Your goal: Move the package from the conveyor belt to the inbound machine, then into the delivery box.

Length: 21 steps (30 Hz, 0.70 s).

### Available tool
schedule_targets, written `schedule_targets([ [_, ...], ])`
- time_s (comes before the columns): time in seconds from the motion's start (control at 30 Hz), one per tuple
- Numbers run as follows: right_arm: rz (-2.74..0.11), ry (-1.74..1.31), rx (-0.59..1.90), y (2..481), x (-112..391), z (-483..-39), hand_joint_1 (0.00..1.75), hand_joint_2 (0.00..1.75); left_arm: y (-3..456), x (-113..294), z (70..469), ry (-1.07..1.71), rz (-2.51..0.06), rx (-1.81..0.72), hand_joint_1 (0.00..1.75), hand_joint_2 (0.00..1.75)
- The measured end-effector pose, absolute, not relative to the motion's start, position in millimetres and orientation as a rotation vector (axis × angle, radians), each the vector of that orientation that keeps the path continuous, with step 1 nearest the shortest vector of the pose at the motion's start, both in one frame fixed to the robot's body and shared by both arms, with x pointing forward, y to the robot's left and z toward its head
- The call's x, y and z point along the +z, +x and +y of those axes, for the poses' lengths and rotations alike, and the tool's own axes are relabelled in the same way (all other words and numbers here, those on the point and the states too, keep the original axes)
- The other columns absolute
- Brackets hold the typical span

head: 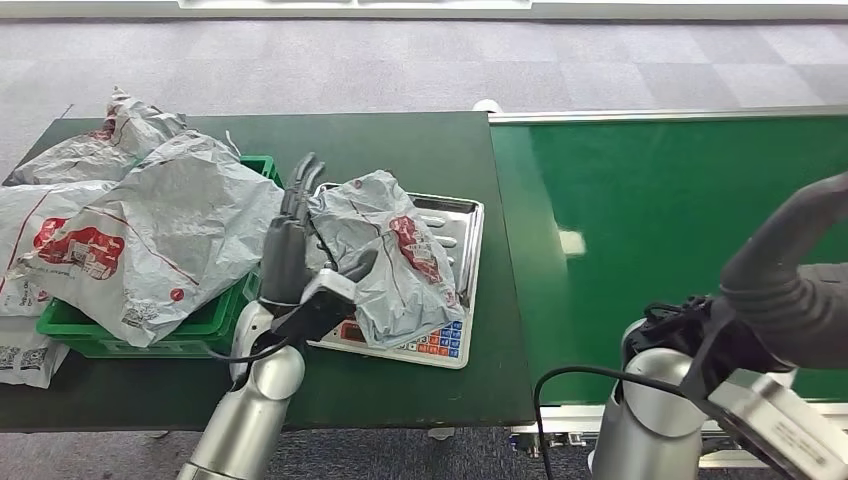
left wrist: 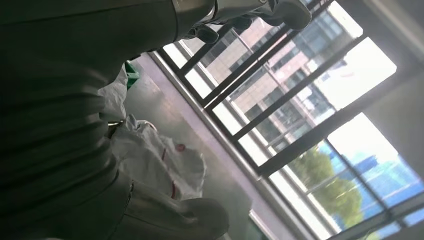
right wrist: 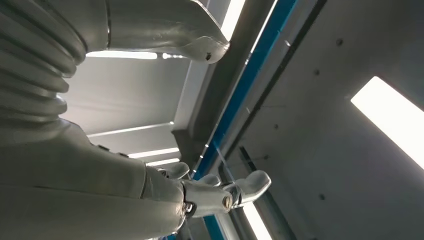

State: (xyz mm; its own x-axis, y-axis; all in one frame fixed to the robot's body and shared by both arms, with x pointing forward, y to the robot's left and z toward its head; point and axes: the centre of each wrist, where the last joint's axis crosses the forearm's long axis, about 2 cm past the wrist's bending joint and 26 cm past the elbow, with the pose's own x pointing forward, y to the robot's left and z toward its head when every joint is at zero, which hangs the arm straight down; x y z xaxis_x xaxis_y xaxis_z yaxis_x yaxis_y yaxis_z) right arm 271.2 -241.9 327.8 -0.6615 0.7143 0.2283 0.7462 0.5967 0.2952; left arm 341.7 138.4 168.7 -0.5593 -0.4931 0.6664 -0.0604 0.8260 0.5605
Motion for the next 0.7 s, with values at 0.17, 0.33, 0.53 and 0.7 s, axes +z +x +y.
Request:
schedule_targets([
  [0.17,-2.764,-1.276,-0.584,262.9,331.7,-244.6,0.0,1.75,376.5,162.0,120.9,0.457,-1.874,-1.197,0.0,1.75],
  [0.33,-2.774,-1.265,-0.569,265.5,329.5,-242.7,0.0,1.75,400.0,159.2,123.2,0.477,-1.686,-1.464,0.0,1.75],
  [0.53,-2.766,-1.25,-0.552,268.8,325.8,-240.8,0.0,1.75,415.0,161.6,131.8,0.505,-1.563,-1.575,0.0,1.75],
  [0.7,-2.763,-1.25,-0.531,270.2,324.5,-238.8,0.0,1.75,422.5,164.2,138.6,0.537,-1.483,-1.656,0.51,1.75],
])
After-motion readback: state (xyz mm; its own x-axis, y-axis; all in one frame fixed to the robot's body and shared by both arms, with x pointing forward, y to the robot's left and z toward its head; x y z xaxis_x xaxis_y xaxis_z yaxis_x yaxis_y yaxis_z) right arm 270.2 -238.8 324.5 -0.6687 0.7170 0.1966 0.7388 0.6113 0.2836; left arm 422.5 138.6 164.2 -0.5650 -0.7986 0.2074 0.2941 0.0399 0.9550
